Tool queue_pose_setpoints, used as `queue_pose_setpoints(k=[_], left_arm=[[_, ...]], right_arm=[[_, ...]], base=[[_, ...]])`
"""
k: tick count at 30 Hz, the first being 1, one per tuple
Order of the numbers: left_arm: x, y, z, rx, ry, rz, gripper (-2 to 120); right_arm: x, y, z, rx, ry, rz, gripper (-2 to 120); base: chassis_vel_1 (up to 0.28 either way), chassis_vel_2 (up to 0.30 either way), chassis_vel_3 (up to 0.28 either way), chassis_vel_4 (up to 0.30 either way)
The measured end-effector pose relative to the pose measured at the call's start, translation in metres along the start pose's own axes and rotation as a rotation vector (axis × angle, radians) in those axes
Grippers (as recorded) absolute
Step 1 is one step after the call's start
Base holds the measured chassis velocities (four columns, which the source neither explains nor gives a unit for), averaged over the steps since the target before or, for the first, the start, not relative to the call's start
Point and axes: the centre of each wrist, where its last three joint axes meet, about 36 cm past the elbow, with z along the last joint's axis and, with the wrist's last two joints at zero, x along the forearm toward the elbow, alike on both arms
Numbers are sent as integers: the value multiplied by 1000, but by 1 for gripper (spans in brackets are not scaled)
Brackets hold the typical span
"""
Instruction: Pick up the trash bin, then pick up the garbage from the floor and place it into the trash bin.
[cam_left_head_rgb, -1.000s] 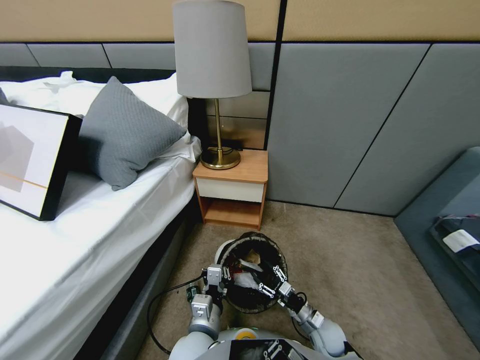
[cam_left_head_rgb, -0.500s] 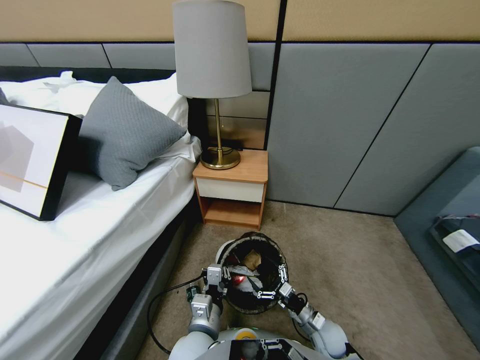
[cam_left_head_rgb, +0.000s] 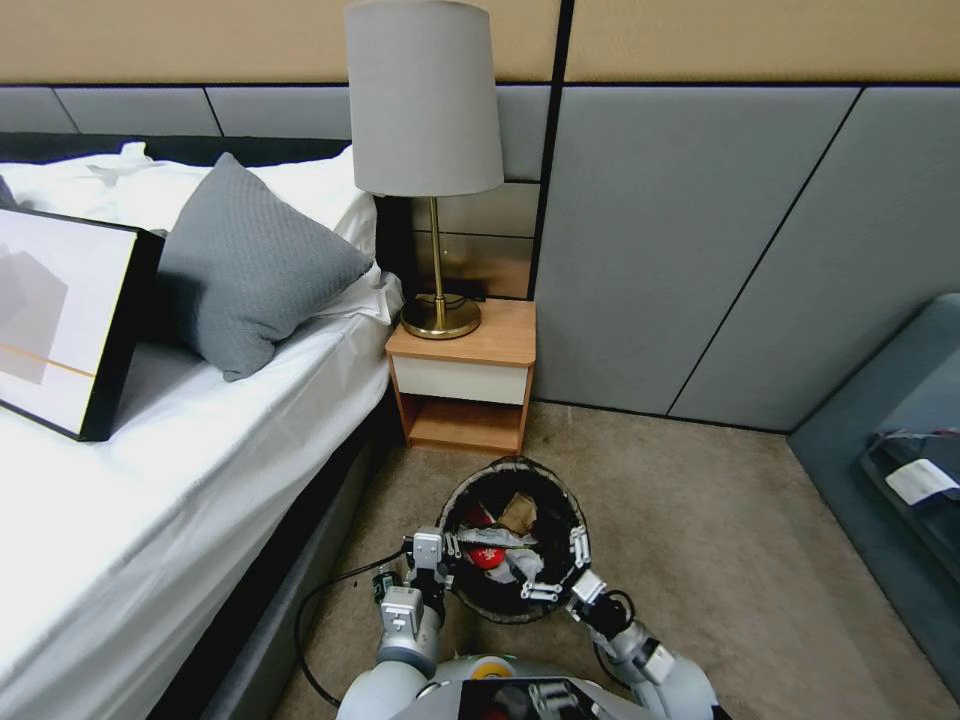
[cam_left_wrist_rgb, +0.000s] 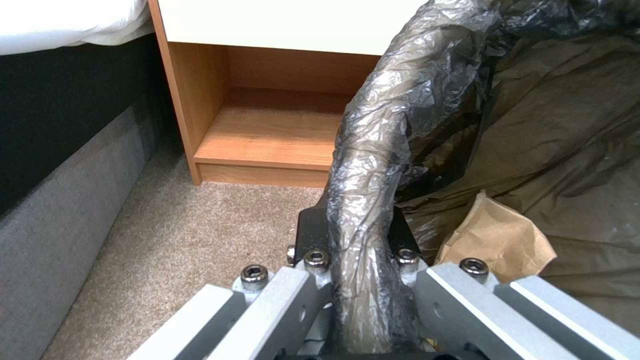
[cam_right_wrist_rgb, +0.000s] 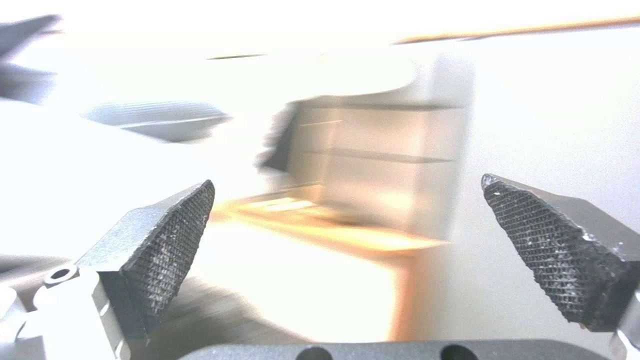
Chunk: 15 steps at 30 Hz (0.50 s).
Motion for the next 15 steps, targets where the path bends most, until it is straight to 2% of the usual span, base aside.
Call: queue_pose_setpoints(k=[1, 2, 4, 15], left_arm=[[0, 0, 0, 0, 0, 0, 0], [0, 0, 0, 0, 1, -1, 0], [1, 1, 1, -4, 4, -4, 0], [2, 2, 1, -7, 4, -14, 0]], right_arm=[[0, 0, 0, 0, 0, 0, 100], [-1, 0, -4, 13, 0, 103, 100], [-1, -4, -10, 25, -2, 178, 100], [-1, -4, -19, 18, -15, 229, 100]], base=[[0, 0, 0, 0], [0, 0, 0, 0], [0, 0, 0, 0], [0, 0, 0, 0]])
